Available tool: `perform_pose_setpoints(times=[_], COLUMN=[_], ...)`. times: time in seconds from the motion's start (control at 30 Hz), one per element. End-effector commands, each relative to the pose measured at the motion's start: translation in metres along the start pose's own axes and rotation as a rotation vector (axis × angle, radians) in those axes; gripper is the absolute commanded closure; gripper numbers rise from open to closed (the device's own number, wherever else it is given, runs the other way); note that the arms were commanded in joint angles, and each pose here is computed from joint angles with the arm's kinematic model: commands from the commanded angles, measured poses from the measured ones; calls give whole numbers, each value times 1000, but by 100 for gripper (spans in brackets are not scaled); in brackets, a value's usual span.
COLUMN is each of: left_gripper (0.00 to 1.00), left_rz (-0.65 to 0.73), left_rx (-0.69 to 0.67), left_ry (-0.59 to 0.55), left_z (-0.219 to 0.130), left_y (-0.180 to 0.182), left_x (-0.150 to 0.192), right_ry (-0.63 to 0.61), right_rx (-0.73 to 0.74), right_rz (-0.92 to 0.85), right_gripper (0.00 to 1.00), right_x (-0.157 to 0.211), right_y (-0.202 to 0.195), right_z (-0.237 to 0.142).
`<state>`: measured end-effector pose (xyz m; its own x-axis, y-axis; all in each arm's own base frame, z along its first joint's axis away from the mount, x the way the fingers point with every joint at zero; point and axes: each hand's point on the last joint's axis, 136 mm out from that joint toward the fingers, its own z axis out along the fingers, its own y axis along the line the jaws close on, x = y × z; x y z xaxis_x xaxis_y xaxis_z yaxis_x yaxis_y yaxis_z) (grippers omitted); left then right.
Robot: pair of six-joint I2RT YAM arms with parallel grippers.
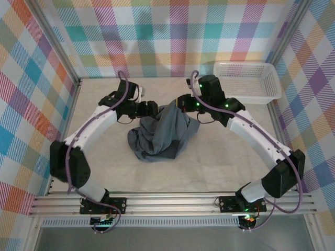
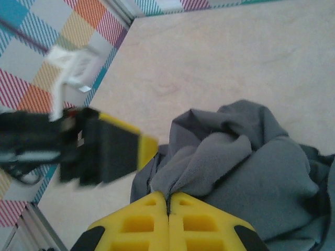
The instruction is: Fold the inside-out t-shirt
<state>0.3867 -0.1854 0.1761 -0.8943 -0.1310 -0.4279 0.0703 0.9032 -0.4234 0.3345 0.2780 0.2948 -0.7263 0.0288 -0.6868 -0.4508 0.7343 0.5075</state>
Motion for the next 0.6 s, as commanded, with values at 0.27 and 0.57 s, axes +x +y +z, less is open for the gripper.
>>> perform_pose_setpoints(times=[0.27,0.57], left_gripper=[32,100], left_rz=[44,-19], left_rx=[35,317], left_ry=[216,38], left_z=[110,24], left_y=[21,-52], left_x=[21,-38], right_ry=[51,358], right_rx=[7,52], right_rz=[74,213], right_gripper=[100,56], right_x=[90,209], right_y=[-33,-74], right_z=[-22,-1])
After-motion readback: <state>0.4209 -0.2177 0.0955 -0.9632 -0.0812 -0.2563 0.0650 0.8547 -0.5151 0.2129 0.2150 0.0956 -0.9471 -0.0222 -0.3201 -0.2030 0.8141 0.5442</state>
